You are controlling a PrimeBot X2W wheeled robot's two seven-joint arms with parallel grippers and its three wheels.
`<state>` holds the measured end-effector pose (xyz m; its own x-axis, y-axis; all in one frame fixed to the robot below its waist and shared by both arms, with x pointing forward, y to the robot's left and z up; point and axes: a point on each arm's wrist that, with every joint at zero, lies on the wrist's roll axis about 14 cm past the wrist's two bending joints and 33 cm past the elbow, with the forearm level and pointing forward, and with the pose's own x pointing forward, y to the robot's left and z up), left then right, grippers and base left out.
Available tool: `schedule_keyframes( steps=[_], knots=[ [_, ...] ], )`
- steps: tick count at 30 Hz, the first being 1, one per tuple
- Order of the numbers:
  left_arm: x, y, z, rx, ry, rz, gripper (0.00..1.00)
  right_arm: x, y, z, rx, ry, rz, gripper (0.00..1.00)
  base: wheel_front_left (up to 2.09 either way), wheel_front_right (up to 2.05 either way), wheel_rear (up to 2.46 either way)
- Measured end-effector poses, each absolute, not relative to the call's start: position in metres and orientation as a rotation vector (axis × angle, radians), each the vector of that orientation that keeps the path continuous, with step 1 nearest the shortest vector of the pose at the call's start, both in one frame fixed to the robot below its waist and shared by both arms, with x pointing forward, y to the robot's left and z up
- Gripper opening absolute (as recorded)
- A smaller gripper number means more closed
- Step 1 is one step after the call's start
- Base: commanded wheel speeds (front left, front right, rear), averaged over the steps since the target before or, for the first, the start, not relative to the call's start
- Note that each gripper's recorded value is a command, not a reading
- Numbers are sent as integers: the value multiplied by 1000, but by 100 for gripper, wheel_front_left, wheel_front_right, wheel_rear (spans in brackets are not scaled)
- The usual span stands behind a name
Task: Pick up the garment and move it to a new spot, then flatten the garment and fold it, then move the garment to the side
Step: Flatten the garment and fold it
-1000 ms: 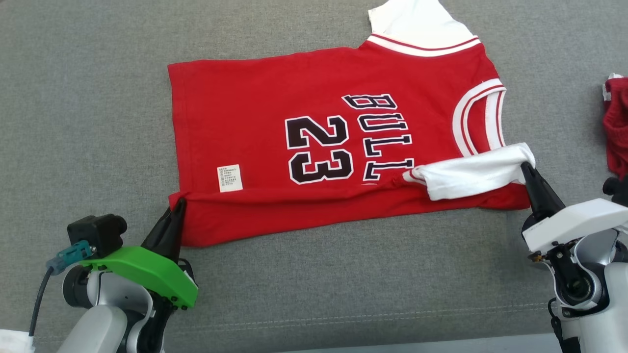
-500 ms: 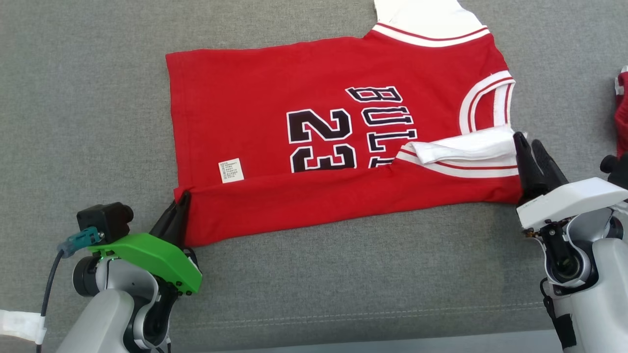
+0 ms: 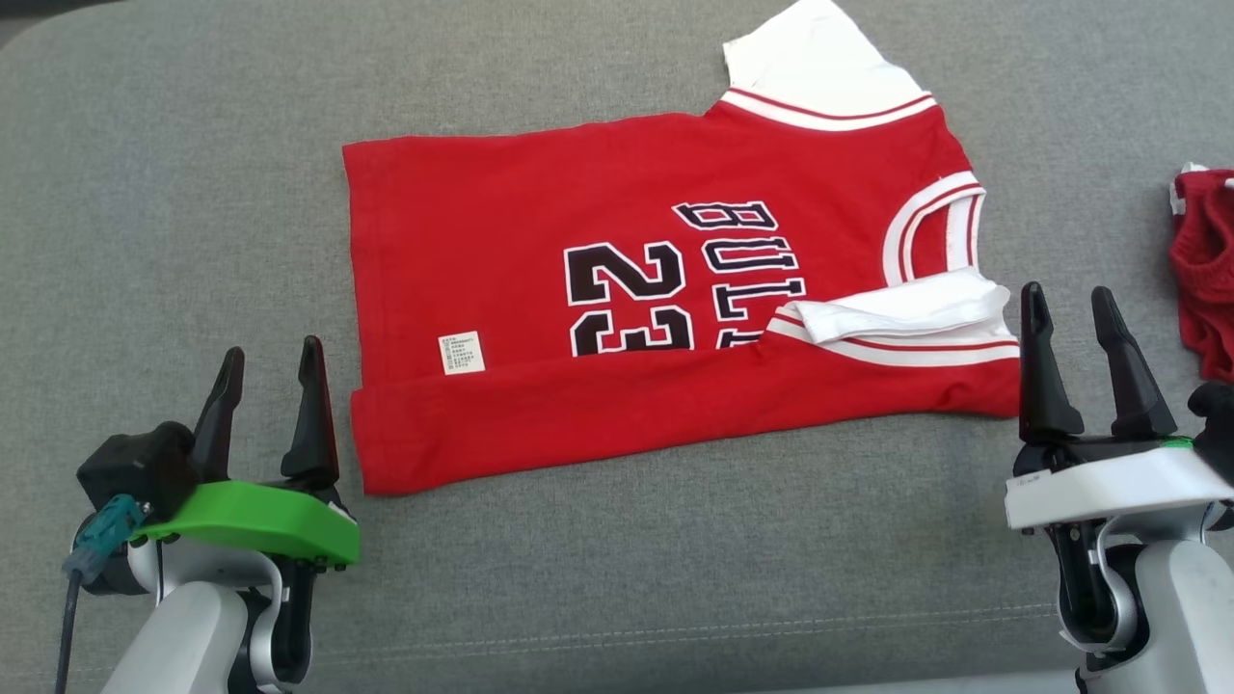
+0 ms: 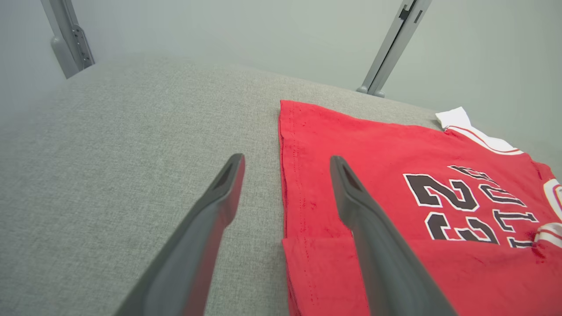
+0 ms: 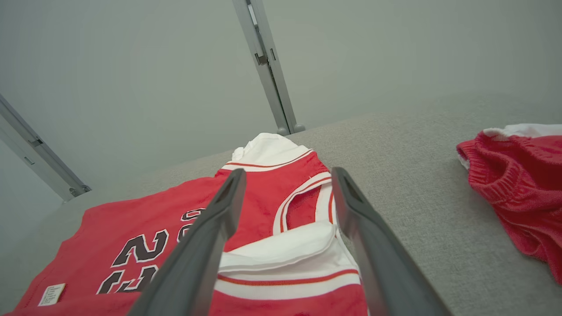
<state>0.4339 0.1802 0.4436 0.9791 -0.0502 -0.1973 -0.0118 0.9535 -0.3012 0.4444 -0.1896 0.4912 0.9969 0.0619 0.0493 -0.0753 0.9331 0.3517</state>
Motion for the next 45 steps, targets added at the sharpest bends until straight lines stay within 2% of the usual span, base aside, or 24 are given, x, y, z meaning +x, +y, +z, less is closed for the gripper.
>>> schedule_keyframes(
  steps=[4, 9, 18, 24, 39, 45],
  knots=[
    [432, 184, 462, -252, 132, -19, 100, 433, -181, 510, 268, -104, 101, 100, 0, 0, 0],
    [421, 191, 469, -176, 104, 0, 100, 414, -173, 512, 168, -104, 132, 100, 0, 0, 0],
    [389, 185, 467, -146, 118, -12, 100, 377, -175, 505, 148, -50, 107, 100, 0, 0, 0],
    [380, 179, 469, -130, 125, -34, 100, 366, -177, 504, 138, -33, 102, 100, 0, 0, 0],
    [376, 171, 468, -110, 147, -58, 100, 370, -170, 501, 119, -3, 130, 100, 0, 0, 0],
    [375, 152, 447, -171, 260, -112, 100, 374, -176, 477, 82, 107, 122, 100, 0, 0, 0]
  ],
)
